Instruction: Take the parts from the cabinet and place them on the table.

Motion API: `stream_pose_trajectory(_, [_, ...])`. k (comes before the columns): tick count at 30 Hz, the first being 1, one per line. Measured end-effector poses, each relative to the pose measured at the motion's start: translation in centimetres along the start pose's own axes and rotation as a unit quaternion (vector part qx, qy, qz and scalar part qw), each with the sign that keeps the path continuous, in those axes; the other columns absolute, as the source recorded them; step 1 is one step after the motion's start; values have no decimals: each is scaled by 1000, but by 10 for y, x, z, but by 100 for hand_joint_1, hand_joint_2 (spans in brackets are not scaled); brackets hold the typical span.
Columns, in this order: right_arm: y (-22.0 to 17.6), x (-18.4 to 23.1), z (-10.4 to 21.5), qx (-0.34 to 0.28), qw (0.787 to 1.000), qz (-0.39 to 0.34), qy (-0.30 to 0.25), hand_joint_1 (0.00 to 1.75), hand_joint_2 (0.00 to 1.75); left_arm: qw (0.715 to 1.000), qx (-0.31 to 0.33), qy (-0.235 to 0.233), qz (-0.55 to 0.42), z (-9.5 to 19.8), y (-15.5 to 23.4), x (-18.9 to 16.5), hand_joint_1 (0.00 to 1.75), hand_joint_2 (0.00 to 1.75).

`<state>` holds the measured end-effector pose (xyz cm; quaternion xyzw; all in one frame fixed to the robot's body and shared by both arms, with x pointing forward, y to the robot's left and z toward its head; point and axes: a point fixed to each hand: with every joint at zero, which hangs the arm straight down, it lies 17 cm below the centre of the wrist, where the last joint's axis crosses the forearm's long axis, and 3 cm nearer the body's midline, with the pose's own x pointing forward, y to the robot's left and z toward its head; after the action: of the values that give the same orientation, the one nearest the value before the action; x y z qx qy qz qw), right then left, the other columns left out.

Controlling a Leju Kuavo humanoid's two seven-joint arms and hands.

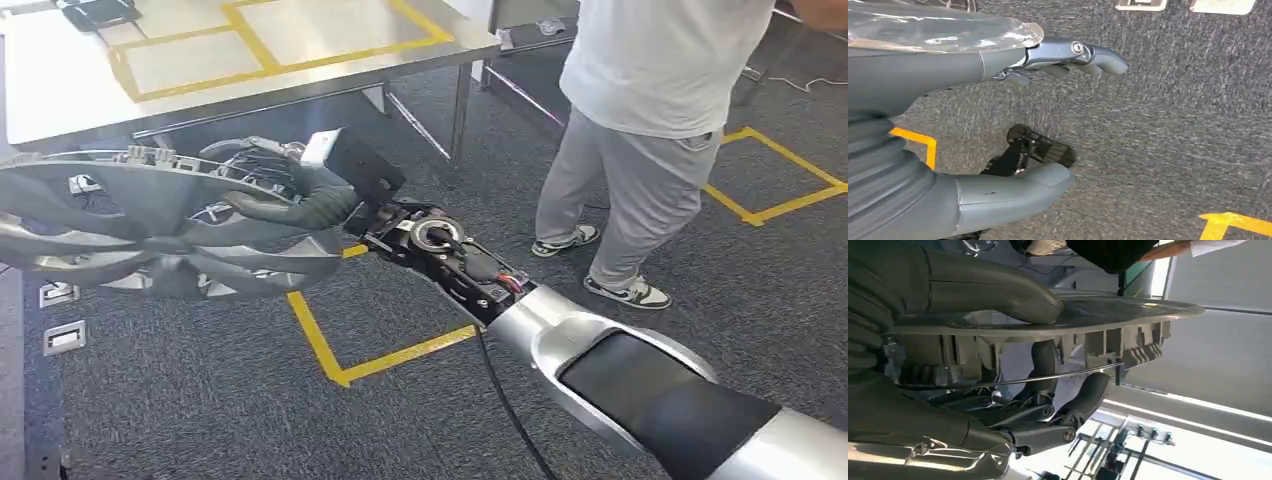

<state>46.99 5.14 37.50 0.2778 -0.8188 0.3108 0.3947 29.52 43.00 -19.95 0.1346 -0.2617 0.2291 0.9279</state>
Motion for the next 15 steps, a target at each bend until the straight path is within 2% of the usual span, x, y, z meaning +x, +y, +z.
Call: stream_pose_trajectory(15, [-1,0,-1,-4,1000,-2,1,175,175,1000,1,2,-1,0,2,-3,0,175])
